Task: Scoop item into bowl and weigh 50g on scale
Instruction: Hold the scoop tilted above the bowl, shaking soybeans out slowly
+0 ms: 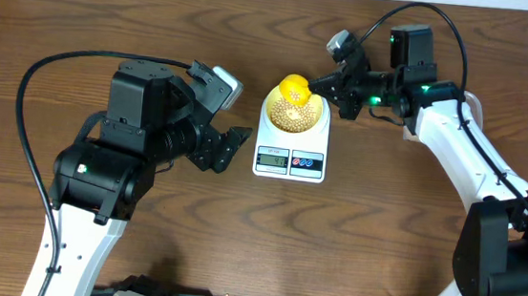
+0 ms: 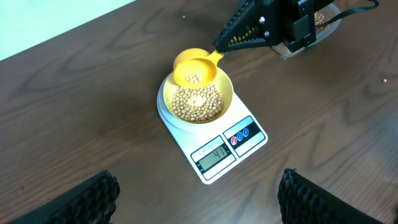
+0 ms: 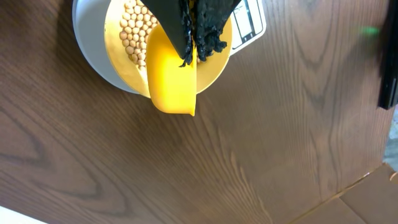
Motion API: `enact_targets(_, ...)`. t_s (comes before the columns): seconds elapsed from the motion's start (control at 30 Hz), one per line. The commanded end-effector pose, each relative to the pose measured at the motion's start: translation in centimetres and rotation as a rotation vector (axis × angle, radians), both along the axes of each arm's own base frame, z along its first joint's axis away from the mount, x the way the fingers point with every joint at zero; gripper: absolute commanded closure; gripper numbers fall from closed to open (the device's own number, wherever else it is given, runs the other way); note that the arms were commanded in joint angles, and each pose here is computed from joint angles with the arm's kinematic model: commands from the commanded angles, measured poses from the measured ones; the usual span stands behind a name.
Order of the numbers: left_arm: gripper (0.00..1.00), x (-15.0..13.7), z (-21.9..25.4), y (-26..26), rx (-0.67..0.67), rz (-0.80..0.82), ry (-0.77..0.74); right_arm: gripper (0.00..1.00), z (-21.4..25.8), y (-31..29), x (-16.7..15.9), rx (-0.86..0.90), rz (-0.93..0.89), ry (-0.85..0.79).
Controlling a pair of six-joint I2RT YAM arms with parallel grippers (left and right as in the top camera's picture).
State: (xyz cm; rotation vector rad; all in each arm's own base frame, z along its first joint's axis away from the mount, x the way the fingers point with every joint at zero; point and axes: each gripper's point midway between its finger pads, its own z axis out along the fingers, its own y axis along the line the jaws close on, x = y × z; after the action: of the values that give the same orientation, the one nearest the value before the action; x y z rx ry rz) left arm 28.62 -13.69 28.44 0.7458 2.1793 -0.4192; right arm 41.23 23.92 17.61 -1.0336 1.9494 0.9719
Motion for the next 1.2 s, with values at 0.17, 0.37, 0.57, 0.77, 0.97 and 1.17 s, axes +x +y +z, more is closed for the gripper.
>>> enact_targets(0.17, 0.16, 0.01, -0.17, 0.11, 0.003, -0.003, 0.002, 0.99, -0.34, 0.28, -0.11, -0.013, 0.026, -0.031)
enact_targets(0.37, 0.16, 0.02, -0.2, 0.1, 0.003, -0.003, 0.003, 0.99, -0.48, 0.15, 0.05, -0.024, 0.017, -0.035)
enact_targets(0.57, 0.16, 0.03, -0.22, 0.1, 0.003, -0.003, 0.003, 0.99, -0.48, 0.15, 0.05, -0.024, 0.017, -0.035)
enact_targets(0.77, 0.16, 0.03, -0.22, 0.1, 0.003, -0.003, 0.003, 0.99, -0.44, 0.16, 0.09, -0.027, 0.024, -0.051)
enact_targets(0.97, 0.16, 0.03, -0.22, 0.1, 0.003, -0.003, 0.003, 0.99, -0.45, 0.18, 0.06, -0.03, 0.032, -0.062)
enact_targets(1.17, 0.16, 0.03, -0.22, 0.1, 0.003, -0.003, 0.003, 0.99, -0.53, 0.12, 0.07, -0.048, 0.057, -0.111)
